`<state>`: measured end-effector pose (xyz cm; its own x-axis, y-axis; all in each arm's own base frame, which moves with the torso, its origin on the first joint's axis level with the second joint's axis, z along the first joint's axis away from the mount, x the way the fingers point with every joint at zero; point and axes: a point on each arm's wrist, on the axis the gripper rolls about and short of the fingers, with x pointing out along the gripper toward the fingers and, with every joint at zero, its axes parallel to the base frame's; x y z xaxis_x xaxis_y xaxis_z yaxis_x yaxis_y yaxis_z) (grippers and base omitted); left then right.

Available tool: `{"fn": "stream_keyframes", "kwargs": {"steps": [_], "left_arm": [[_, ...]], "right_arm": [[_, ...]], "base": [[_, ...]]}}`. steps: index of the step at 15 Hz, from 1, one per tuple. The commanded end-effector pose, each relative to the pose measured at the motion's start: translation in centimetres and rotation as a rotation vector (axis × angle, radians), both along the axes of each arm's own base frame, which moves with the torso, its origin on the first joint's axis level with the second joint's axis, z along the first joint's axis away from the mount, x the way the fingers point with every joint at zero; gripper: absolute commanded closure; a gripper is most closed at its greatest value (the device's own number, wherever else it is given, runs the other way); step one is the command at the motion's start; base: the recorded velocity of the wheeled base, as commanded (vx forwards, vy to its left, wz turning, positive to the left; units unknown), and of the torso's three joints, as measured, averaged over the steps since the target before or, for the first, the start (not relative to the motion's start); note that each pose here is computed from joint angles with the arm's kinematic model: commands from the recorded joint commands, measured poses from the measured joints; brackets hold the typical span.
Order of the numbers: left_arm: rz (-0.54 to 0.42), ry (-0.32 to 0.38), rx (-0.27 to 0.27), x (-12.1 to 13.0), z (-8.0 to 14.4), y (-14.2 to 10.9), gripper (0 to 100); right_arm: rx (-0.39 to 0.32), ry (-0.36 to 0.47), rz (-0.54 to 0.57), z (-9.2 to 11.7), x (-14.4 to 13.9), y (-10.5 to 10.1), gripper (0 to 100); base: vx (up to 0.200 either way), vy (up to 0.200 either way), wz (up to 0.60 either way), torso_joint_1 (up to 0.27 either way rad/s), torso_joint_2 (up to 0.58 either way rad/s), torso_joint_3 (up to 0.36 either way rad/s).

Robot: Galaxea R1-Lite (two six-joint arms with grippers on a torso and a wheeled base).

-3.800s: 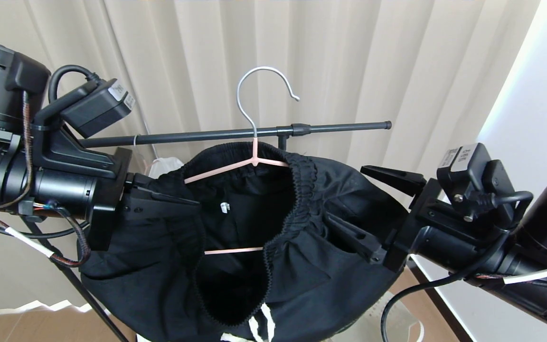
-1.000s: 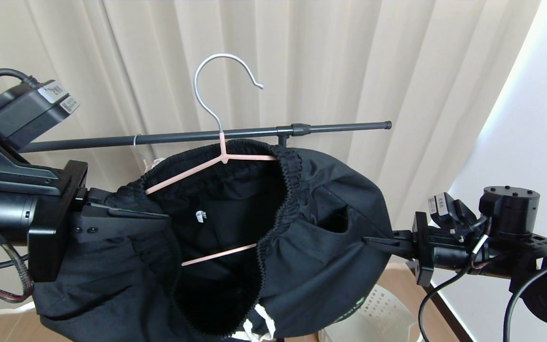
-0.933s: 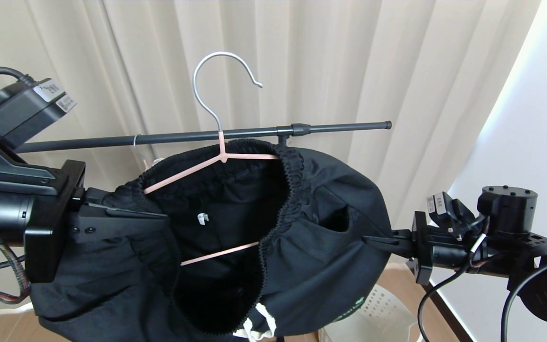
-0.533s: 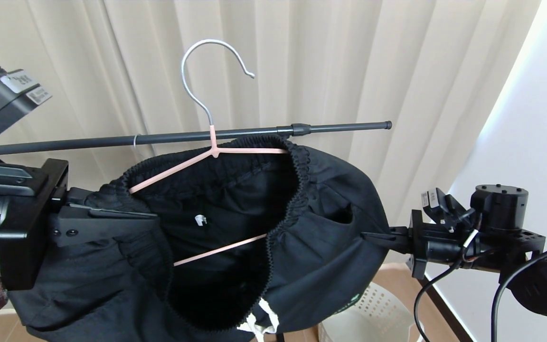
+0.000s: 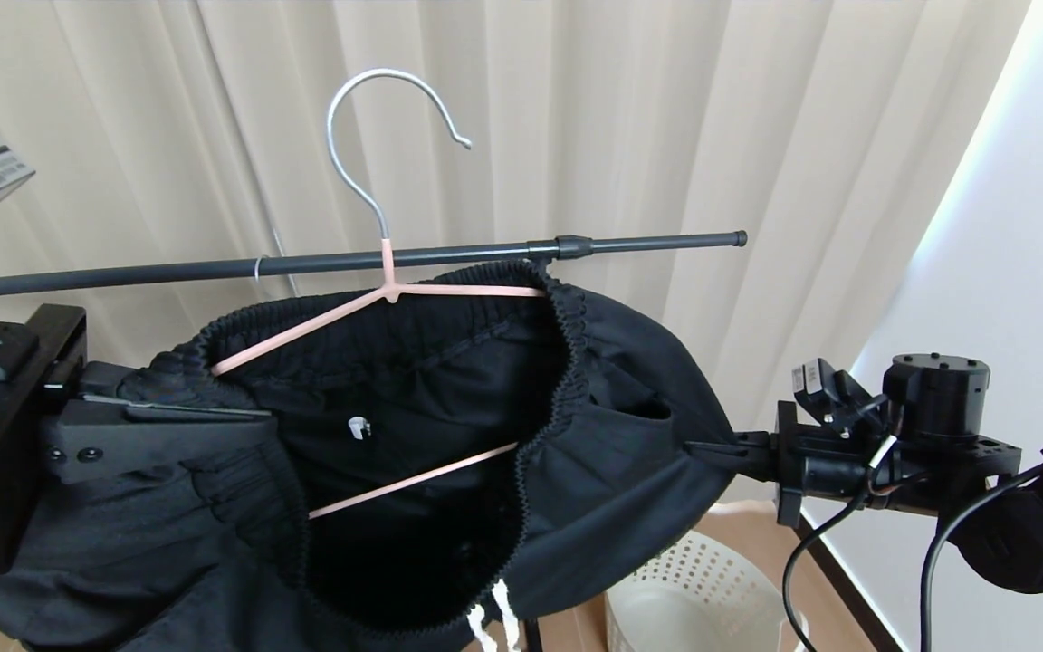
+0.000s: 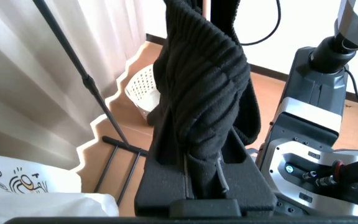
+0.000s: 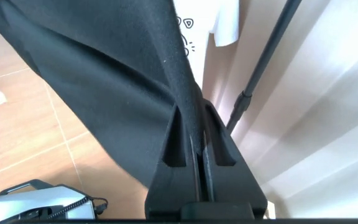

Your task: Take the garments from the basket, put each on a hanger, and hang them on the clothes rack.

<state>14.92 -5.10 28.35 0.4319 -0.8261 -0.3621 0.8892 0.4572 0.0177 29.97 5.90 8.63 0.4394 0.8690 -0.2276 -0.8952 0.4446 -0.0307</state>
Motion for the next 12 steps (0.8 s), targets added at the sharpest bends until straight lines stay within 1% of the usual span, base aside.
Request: {"fn": "stream_keyframes", "kwargs": {"steps": [1,6,7,9,11,12], "left_arm": [[0.000,-0.012,-0.003,-0.4,0.2,0.1,100],[0.000,-0.002,-0.001,-0.4,-0.1,0.1,100],[0.000,0.000,0.000,-0.4,-0.2,0.1,100],[0.000,0.003,0.000,-0.4,-0.2,0.1,100],[0.052,0.028,0.008,-0.1,-1.0,0.8,100],[0.063,0.034,0.009,-0.1,-1.1,1.0,100]], "right_arm": [[-0.003,0.004,-0.002,-0.1,0.0,0.1,100],[-0.004,0.001,-0.001,0.0,-0.3,0.1,100],[-0.003,-0.004,-0.002,0.2,-0.3,0.1,0],[-0.003,-0.010,0.000,0.2,-0.4,0.1,0],[0.004,-0.046,0.004,0.6,-0.6,0.1,0],[0.005,-0.055,0.003,0.6,-0.7,0.1,0]], "base": [[0.000,0.000,0.00,0.000,0.00,0.000],[0.000,0.000,0.00,0.000,0.00,0.000],[0.000,0.000,0.00,0.000,0.00,0.000],[0.000,0.000,0.00,0.000,0.00,0.000],[0.000,0.000,0.00,0.000,0.00,0.000],[0.000,0.000,0.00,0.000,0.00,0.000]]}}
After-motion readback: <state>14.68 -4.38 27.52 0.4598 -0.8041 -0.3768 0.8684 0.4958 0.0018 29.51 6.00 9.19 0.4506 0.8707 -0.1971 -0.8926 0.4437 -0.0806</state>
